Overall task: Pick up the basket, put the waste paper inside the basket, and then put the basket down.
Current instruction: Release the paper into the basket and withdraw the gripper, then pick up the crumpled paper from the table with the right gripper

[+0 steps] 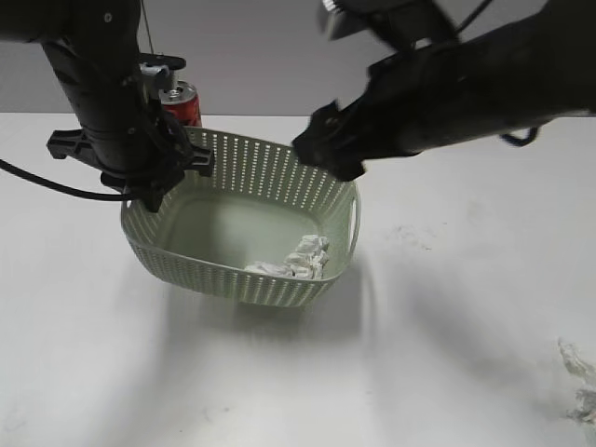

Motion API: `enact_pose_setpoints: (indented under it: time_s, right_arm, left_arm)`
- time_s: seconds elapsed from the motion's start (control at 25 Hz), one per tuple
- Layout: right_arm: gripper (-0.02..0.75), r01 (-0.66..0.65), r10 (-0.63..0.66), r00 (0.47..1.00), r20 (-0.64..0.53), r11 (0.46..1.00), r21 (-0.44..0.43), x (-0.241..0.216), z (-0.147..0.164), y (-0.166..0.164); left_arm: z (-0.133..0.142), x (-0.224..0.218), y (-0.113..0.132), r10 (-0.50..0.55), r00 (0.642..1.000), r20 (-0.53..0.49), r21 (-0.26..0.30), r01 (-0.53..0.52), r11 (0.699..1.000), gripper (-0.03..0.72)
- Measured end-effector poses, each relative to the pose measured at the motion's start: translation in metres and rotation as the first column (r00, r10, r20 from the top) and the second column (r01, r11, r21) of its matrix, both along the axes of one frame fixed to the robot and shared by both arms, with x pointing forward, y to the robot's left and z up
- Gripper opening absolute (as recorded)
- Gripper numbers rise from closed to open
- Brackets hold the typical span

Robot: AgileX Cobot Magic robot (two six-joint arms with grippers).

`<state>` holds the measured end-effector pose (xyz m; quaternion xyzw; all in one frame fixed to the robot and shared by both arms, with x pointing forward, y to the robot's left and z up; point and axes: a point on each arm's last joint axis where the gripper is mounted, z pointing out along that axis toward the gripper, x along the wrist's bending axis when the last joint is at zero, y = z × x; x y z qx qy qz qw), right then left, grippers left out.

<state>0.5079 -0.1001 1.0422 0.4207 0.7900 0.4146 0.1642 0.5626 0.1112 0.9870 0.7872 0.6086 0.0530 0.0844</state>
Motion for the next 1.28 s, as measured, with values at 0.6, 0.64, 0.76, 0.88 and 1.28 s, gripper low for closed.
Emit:
enact_pose_setpoints:
  time_s: [0.6, 0.64, 0.76, 0.88, 1.28]
  right_arm:
    - [0.581, 0.175, -0.396, 0.718, -0.572, 0.898, -0.403, -0.040, -0.074, -0.142]
    - [0.580, 0.188, -0.421, 0.717, -0.556, 0.885, -0.427, -0.043, -0.081, -0.145]
    - [0.580, 0.245, -0.512, 0.695, -0.504, 0.828, -0.504, -0.056, -0.101, -0.157]
    - [0.580, 0.317, -0.562, 0.676, -0.476, 0.806, -0.501, -0.065, -0.115, -0.162]
    - [0.525, 0.451, -0.592, 0.670, -0.448, 0.804, -0.389, -0.081, -0.139, -0.162]
  left_arm:
    - [0.000, -0.001, 0.001, 0.000, 1.000, -0.009, 0.008, 0.000, 1.000, 0.007]
    - [0.000, -0.001, 0.001, -0.001, 1.000, -0.009, 0.009, 0.001, 1.000, 0.007]
    - [0.000, -0.001, 0.001, -0.001, 1.000, -0.010, 0.010, 0.001, 1.000, 0.007]
    - [0.000, -0.001, 0.001, -0.001, 1.000, -0.009, 0.009, 0.001, 1.000, 0.007]
    - [0.000, -0.001, 0.001, -0.001, 1.000, -0.007, 0.007, 0.001, 1.000, 0.007]
